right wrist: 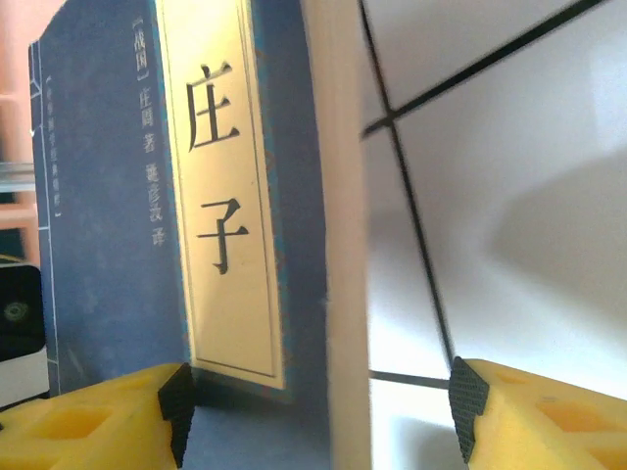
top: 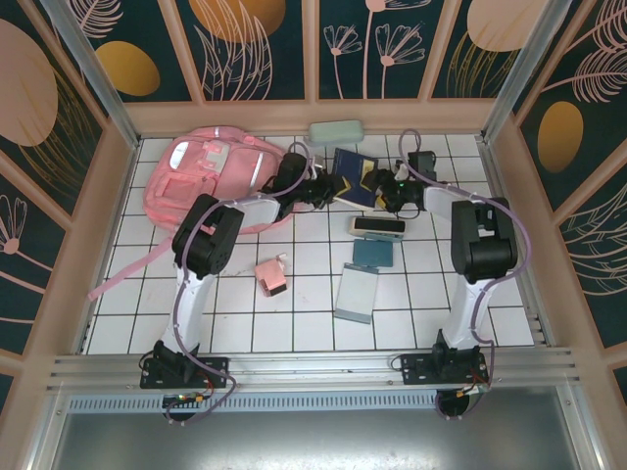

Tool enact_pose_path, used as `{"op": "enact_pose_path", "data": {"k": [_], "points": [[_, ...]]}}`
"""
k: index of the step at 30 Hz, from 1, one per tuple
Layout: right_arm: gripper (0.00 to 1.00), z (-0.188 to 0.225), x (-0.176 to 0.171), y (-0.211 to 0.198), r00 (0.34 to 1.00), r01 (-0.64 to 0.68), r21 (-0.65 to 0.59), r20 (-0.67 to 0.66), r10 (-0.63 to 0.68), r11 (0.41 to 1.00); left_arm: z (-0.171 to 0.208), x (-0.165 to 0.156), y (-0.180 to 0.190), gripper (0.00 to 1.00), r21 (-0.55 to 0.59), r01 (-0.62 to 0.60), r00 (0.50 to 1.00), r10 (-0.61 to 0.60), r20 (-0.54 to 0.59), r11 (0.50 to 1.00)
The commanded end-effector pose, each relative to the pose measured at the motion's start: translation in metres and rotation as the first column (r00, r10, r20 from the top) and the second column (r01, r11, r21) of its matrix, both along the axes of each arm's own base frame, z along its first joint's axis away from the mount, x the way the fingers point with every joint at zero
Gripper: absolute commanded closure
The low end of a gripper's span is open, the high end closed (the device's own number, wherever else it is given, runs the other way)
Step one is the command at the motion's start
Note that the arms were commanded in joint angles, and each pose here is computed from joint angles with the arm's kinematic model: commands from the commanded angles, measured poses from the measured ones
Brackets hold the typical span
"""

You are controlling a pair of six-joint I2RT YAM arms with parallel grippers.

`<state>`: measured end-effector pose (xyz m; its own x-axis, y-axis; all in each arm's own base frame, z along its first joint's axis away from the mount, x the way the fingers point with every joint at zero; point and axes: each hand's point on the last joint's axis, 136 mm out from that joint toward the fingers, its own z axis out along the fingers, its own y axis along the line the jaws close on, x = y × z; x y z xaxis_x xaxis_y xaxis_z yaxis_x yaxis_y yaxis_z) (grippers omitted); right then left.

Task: Pack books, pencil case, and school supplies into a backpack

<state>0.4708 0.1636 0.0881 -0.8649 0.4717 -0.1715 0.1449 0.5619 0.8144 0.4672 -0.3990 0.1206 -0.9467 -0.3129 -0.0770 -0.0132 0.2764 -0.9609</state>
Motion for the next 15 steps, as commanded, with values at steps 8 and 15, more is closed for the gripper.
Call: {"op": "enact_pose_path", "data": {"k": [8, 15], "points": [[0.56, 0.082, 0.000, 0.001, 0.982, -0.097, 0.313, 0.187, 0.039, 0.945, 0.076, -0.007, -0.002, 1.00, -0.133, 0.091, 0.987, -0.072, 0.146, 0.987], [1.00, 0.089, -0.003, -0.003, 0.978, -0.105, 0.314, 0.202, 0.042, 0.944, 0.061, -0.001, 0.008, 0.86, -0.033, 0.080, 0.987, -0.075, 0.140, 0.996]]}}
